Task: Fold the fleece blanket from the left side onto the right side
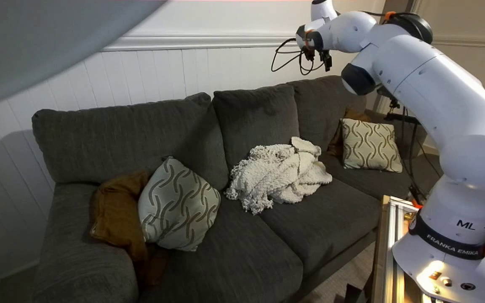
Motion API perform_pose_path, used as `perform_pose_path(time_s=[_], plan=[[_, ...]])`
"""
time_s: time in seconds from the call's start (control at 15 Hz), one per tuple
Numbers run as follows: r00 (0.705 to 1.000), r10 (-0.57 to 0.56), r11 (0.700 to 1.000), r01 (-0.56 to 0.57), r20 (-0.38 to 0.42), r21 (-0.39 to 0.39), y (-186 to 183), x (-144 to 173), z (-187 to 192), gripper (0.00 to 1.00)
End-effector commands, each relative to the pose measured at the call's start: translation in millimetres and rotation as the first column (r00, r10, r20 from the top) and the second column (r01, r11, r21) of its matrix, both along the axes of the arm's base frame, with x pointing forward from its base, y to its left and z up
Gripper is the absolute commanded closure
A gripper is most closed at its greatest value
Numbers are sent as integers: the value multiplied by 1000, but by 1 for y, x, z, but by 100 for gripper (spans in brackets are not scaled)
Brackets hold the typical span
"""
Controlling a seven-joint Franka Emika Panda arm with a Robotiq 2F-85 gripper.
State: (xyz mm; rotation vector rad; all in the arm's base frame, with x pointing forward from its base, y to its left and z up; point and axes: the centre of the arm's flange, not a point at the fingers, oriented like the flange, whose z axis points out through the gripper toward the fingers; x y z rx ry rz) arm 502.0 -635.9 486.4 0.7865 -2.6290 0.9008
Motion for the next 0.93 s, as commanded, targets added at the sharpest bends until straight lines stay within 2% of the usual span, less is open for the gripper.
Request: perform_pose_path(time_s=[0.0,0.2,0.4,0.6,0.87], plan=[[990,90,985,-73,-111,154,35,5,-3,0],[960,216,948,-163,-177,275,74,6,-10,0],[914,341,895,-246,-218,372,112,-2,-18,0],[842,487,815,-344,-230,467,137,-11,-24,0],[717,665,676,-459,-208,576,166,-26,-29,0]])
